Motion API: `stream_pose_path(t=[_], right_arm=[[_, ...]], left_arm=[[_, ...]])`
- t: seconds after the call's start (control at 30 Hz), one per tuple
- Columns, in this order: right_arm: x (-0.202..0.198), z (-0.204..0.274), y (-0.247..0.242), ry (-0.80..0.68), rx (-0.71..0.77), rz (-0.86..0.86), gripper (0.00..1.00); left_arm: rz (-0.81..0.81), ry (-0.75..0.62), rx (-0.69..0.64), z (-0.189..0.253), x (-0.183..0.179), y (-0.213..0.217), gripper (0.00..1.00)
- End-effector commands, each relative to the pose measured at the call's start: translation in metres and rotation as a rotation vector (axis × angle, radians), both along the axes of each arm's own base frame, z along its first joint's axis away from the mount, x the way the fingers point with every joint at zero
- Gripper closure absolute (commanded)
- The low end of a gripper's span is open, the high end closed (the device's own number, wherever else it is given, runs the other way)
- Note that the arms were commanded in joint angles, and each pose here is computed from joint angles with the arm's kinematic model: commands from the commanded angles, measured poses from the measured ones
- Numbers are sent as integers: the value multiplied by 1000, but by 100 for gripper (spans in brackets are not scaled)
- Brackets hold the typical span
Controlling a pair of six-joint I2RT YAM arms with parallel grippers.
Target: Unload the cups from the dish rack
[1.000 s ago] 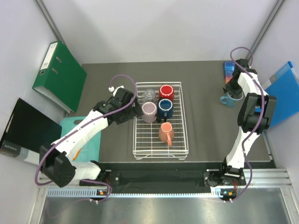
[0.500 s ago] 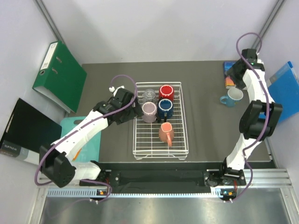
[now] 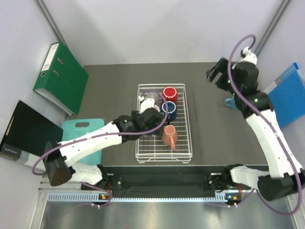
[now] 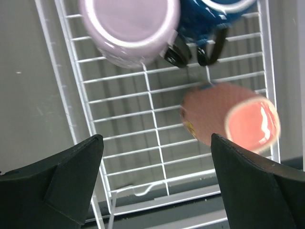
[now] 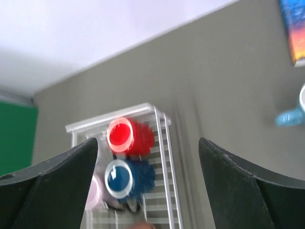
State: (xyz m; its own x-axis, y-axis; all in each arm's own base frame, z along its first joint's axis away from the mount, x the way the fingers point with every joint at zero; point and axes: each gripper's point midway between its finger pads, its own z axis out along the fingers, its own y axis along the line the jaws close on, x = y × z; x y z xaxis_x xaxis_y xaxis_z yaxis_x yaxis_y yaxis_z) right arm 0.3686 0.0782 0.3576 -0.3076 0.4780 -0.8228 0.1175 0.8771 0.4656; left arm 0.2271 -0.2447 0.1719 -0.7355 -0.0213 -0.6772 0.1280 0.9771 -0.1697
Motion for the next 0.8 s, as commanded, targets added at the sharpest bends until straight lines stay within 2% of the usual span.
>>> stream_pose_path(t=[0.0, 0.1, 0.23, 0.43, 0.47, 0.53, 0.57, 0.63, 0.77], right_arm=[[-30, -40, 22, 39, -91, 71, 14], [-57, -63, 33, 53, -97, 120, 13], [-79, -77, 32, 59, -100, 142, 13], [-88, -72, 26, 49, -135, 154, 12], [-88, -72, 25, 48, -140, 150, 12], [-90, -71, 25, 48, -146, 155, 12], [-91, -70, 25, 48, -147, 159, 12], [-93, -74, 25, 56, -148, 167, 12], [-95, -76, 24, 57, -151, 171, 12]], left_arm=[[43, -103, -76, 29, 3, -16, 1], [63, -119, -121, 37, 1, -32, 1], [71, -113, -100, 30, -2, -58, 1], [149, -101, -125, 27, 3, -96, 1], [189, -101, -162, 38, 6, -104, 1], [216, -71, -83, 21, 4, -105, 1], [240, -65, -110, 27, 5, -113, 1], [248, -36, -64, 12, 2, -116, 1], [293, 16, -73, -4, -5, -118, 1]])
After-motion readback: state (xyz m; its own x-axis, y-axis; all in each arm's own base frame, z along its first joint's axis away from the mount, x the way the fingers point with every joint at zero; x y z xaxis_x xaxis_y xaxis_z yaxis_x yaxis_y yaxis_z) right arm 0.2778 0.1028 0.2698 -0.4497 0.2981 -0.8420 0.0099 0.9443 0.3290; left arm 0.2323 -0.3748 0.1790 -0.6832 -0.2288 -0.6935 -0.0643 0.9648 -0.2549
